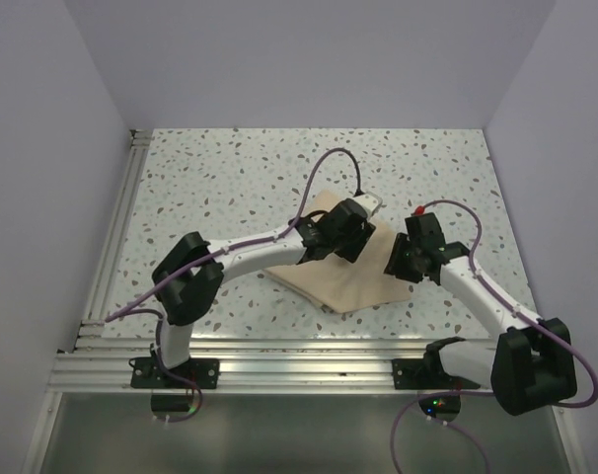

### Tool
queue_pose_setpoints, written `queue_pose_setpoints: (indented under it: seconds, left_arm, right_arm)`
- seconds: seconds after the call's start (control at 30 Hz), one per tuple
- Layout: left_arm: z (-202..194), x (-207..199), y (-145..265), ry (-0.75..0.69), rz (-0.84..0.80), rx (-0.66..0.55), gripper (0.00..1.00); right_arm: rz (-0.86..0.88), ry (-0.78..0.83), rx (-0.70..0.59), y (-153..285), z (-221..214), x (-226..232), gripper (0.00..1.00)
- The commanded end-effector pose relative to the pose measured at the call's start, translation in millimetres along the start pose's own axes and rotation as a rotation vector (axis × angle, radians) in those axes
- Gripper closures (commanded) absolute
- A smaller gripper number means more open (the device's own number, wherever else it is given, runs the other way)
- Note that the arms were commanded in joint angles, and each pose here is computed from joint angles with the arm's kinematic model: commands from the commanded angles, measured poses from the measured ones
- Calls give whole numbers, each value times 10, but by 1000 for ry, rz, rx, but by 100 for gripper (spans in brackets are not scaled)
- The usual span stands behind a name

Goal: Prepare the surgical pack

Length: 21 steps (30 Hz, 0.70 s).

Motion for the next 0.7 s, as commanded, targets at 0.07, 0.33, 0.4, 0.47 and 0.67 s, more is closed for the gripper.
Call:
queue_pose_setpoints:
  seconds: [0.07,0.33,0.4,0.47,0.67]
  left_arm:
    - [-75,-120,-48,-67,8,37,41]
    - [38,-61,163,-40,68,4,42]
    - [61,-56,218,-37,66,-1,42]
    - [104,-48,308,-30,63,-15,41]
    - [131,-64,356,-37,47,-14,41]
  right_arm:
    - [127,-56,-34,-22,44,181,59]
    - [237,-106,18,-260,22,375,81]
    - [239,-106,19,-286,24,385,90]
    - [220,-97,18,-313,10,374,97]
    - [51,-95,92,-442,-163,204,100]
Point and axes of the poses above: each gripper's point midway between its finger pads, its own y axis back along the fingers, its own x axis along the line the jaws close on, z = x × y, the point moved 4 cm from there along y, back along the fingers, and after that the axes turned 5 degrees about y, right-handed, at the moved point
